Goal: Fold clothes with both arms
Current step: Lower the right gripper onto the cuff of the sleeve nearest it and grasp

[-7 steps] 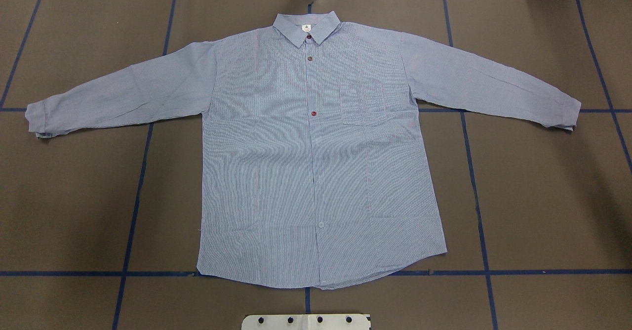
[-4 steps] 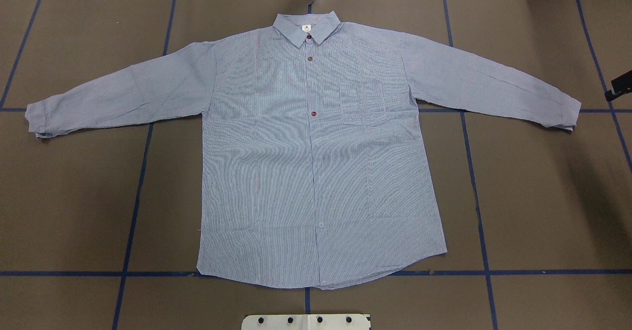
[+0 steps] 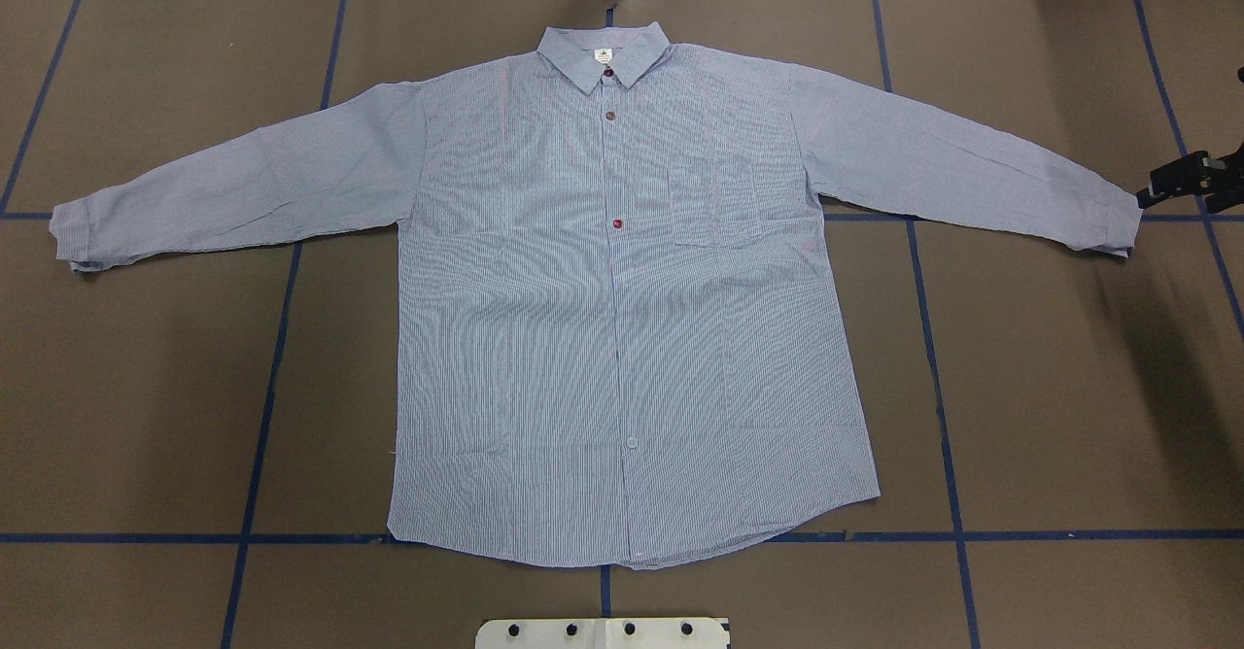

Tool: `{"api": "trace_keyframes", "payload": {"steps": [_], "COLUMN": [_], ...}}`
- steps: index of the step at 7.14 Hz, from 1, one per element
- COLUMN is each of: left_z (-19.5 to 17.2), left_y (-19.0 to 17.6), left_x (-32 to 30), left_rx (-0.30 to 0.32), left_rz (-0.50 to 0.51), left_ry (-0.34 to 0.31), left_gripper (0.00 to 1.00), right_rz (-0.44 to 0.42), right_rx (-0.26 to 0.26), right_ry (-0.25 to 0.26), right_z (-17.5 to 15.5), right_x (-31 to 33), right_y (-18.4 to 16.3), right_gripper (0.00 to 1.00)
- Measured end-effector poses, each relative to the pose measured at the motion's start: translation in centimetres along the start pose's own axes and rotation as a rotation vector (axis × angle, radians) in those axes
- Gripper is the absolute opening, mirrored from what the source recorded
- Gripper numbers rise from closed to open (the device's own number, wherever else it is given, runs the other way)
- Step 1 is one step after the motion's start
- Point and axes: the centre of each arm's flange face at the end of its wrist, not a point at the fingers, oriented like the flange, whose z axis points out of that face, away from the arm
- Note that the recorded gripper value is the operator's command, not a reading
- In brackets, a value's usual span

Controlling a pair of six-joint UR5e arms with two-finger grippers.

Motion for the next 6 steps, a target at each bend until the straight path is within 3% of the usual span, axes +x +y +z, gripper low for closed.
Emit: {"api": "trace_keyframes", "payload": {"steps": [4, 6], "left_z": [0.1, 0.1], "left_y": [0.0, 0.0], "left_x": [-0.1, -0.1], "left_rx": [0.000, 0.000], "left_rz": [0.001, 0.001], "left_ry": [0.002, 0.003], "left_gripper": [1.00, 1.00], "right_rz": [-0.018, -0.003], "right_rx": [-0.037, -0.051], "right_ry": [0.014, 0.024], "right_z": [2.8, 3.4], "right_x": [-1.3, -0.5], "right_y": [0.8, 1.0], "right_gripper": [0.98, 0.92]}}
